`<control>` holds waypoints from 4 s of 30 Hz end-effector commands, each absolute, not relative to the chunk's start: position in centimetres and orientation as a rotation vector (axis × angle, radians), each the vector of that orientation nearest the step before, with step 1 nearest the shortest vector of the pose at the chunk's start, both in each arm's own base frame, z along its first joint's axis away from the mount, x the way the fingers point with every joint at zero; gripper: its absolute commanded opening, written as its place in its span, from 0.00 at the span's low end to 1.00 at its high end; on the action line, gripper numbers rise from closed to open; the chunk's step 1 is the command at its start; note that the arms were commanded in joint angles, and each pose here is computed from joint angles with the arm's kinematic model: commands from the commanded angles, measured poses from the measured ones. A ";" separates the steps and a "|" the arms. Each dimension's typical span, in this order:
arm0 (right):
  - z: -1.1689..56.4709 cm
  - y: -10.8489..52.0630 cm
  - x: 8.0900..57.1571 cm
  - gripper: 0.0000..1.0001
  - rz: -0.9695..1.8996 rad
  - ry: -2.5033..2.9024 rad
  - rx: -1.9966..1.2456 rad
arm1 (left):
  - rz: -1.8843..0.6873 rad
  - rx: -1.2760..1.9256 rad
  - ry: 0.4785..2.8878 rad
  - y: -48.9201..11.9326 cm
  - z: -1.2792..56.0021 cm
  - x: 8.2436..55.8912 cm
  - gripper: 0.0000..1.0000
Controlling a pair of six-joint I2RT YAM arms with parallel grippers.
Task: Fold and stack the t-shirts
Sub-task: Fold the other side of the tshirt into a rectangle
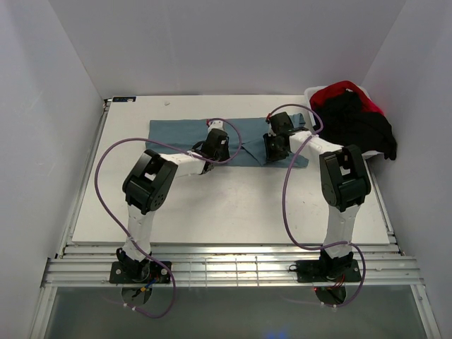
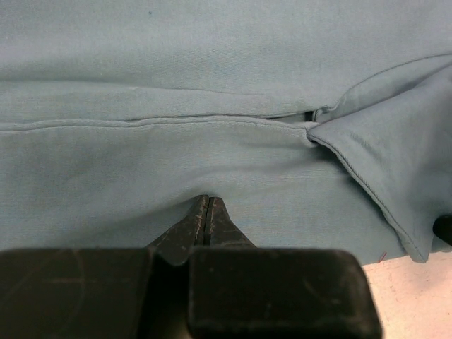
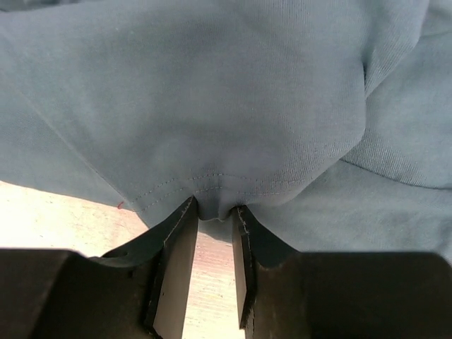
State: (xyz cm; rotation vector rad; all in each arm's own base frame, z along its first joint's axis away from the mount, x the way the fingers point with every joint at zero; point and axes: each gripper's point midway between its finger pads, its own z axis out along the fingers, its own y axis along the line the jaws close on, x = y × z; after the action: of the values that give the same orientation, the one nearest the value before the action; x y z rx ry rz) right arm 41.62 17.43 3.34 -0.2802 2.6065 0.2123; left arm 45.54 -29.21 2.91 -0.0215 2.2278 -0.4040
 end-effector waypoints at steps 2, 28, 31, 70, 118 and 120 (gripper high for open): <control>6.3 18.2 43.9 0.32 0.220 2.510 -0.270 | -0.450 -0.022 2.190 -30.0 5.0 45.2 0.00; 10.1 20.4 53.1 0.08 0.190 2.317 -0.232 | -0.441 0.023 2.202 -30.9 5.0 41.4 0.00; 11.0 20.9 54.8 0.08 0.194 2.282 -0.214 | -0.428 0.019 2.208 -30.5 4.7 41.0 0.00; 9.3 19.5 55.8 0.39 0.214 2.215 -0.330 | -0.615 0.168 2.034 -39.8 11.9 42.8 0.00; 12.5 9.7 63.1 0.49 -0.422 2.063 -0.117 | -0.421 0.128 2.014 -35.9 8.0 49.4 0.00; 14.1 9.3 63.2 0.53 -0.422 2.015 -0.086 | -0.411 0.124 1.995 -35.5 9.2 49.3 0.00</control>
State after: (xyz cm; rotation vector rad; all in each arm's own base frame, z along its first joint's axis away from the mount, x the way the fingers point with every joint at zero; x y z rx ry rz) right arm 61.94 11.16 10.84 -0.1659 2.1246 -0.3472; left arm 48.96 -36.03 4.07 0.1450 2.0839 -0.3986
